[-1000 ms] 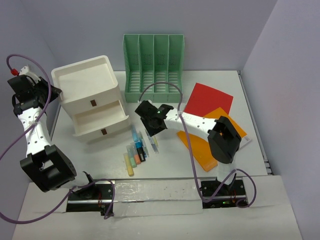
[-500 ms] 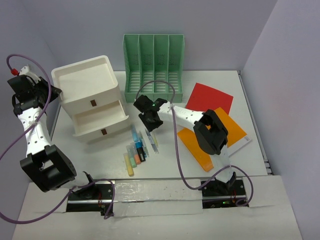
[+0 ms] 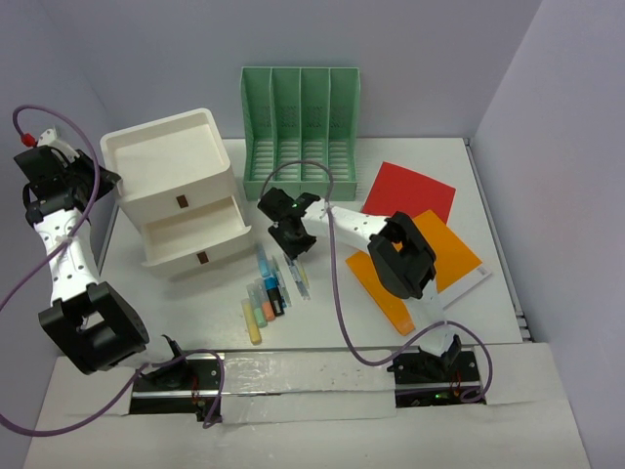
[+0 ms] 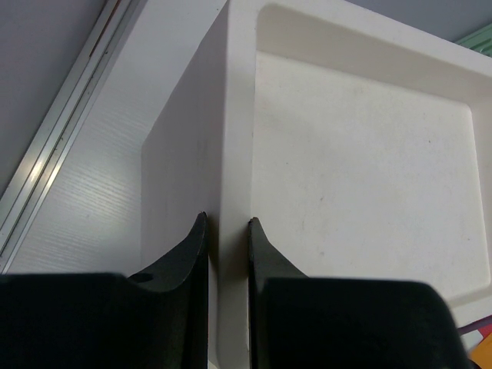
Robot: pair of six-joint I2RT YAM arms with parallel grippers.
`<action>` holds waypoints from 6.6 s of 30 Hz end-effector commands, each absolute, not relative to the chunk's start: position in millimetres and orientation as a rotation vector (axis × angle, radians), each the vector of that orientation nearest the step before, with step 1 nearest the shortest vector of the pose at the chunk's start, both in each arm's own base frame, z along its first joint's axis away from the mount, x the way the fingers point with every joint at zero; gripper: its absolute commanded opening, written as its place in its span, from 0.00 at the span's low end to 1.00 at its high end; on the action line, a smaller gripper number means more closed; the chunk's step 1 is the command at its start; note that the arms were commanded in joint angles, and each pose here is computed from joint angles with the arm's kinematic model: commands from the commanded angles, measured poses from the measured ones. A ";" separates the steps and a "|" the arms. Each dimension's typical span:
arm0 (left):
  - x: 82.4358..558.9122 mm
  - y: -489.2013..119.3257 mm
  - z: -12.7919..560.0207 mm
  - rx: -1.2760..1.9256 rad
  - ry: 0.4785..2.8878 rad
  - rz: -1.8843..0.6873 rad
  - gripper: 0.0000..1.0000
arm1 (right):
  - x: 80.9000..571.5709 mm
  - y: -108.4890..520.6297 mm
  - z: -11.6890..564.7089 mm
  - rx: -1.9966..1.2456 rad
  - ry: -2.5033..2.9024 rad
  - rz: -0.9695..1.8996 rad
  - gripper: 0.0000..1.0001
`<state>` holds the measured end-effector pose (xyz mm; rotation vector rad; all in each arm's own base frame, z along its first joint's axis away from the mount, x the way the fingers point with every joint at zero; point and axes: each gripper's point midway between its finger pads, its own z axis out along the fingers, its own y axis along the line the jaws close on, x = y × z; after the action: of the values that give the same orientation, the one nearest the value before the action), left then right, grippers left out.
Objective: Organize the desk
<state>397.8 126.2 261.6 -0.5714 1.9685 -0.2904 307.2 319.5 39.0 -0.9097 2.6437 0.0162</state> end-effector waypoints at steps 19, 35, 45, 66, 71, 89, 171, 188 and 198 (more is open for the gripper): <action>402.8 107.5 298.4 -0.514 1.926 -0.419 0.18 | 312.3 282.2 18.9 -0.855 2.709 -0.062 0.15; 406.3 105.3 344.5 -0.441 1.880 -0.415 0.37 | 377.4 305.6 304.7 -0.684 1.873 0.027 0.00; 403.5 108.2 382.1 -0.455 1.807 -0.406 0.44 | 336.8 465.0 400.6 -1.073 1.289 0.053 0.00; 371.9 131.0 388.3 -0.441 1.754 -0.338 0.47 | 309.9 564.0 261.7 -1.407 1.156 -0.041 0.47; 373.7 120.3 392.6 -0.429 1.742 -0.419 0.47 | 305.9 562.4 291.0 -1.347 1.152 -0.036 0.55; 367.4 65.0 519.6 -0.109 1.522 -0.512 0.47 | 303.6 330.3 284.8 -0.648 1.985 0.418 0.71; 287.2 61.2 359.6 -0.064 1.988 0.153 0.58 | 355.6 398.3 330.3 -0.863 1.671 0.004 0.00; 279.0 101.2 360.5 -0.208 1.988 0.132 0.58 | 293.4 581.3 332.0 -1.185 1.171 0.229 0.00; 282.4 98.3 356.8 -0.179 2.005 0.101 0.59 | 291.0 584.9 288.3 -1.295 1.222 0.192 0.64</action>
<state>278.7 100.5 348.0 -0.2120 2.0333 0.1176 299.1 589.3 260.2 -1.3255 1.2574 0.1645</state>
